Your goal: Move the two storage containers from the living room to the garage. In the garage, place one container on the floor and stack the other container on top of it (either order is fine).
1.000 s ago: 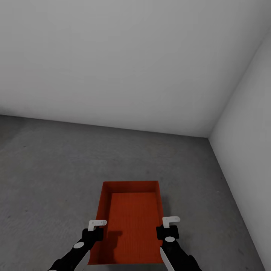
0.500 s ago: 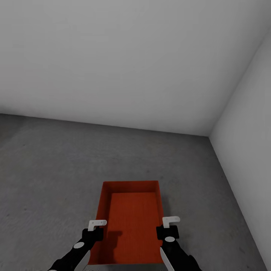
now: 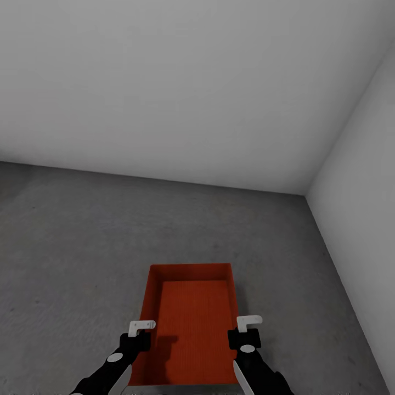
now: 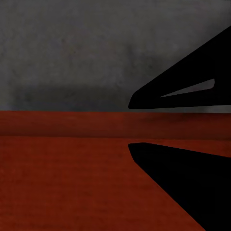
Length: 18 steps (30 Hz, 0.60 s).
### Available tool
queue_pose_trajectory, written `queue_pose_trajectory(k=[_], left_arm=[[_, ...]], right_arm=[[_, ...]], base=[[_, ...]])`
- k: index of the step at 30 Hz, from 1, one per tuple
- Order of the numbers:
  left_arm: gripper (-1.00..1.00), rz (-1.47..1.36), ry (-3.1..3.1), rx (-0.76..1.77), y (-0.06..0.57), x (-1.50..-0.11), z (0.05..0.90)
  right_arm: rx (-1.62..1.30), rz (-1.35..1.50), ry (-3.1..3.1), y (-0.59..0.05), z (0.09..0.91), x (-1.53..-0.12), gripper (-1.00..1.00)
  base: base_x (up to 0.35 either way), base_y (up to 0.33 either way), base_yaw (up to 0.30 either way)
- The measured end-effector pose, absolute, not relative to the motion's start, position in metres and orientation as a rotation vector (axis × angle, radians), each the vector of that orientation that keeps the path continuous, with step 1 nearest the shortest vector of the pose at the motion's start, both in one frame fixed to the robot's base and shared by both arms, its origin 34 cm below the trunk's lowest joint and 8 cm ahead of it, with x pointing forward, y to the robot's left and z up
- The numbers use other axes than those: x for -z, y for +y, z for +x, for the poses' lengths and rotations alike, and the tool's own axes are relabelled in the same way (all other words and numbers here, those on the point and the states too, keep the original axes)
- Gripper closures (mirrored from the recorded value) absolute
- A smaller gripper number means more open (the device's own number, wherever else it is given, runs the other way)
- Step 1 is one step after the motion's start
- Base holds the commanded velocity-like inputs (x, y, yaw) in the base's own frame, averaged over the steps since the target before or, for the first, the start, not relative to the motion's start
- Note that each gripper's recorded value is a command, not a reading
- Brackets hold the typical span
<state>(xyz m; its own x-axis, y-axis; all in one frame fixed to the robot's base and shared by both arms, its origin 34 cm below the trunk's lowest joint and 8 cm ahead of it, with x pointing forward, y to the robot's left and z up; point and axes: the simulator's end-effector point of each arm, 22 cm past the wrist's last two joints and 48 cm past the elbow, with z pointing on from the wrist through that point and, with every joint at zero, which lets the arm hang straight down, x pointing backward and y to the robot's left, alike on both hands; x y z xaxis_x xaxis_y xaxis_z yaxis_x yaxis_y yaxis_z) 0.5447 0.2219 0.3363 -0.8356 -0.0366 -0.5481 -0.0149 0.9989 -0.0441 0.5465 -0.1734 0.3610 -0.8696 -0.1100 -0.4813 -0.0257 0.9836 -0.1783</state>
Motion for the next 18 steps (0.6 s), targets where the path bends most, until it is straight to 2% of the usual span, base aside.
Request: queue_pose_trajectory(k=[18], left_arm=[[1.0,-0.036,2.579,0.051,0.222,-0.312,0.535]], right_arm=[[0.226,-0.098,2.637,-0.174,0.537,-0.336,1.0]], base=[[0.0,0.0,0.0]])
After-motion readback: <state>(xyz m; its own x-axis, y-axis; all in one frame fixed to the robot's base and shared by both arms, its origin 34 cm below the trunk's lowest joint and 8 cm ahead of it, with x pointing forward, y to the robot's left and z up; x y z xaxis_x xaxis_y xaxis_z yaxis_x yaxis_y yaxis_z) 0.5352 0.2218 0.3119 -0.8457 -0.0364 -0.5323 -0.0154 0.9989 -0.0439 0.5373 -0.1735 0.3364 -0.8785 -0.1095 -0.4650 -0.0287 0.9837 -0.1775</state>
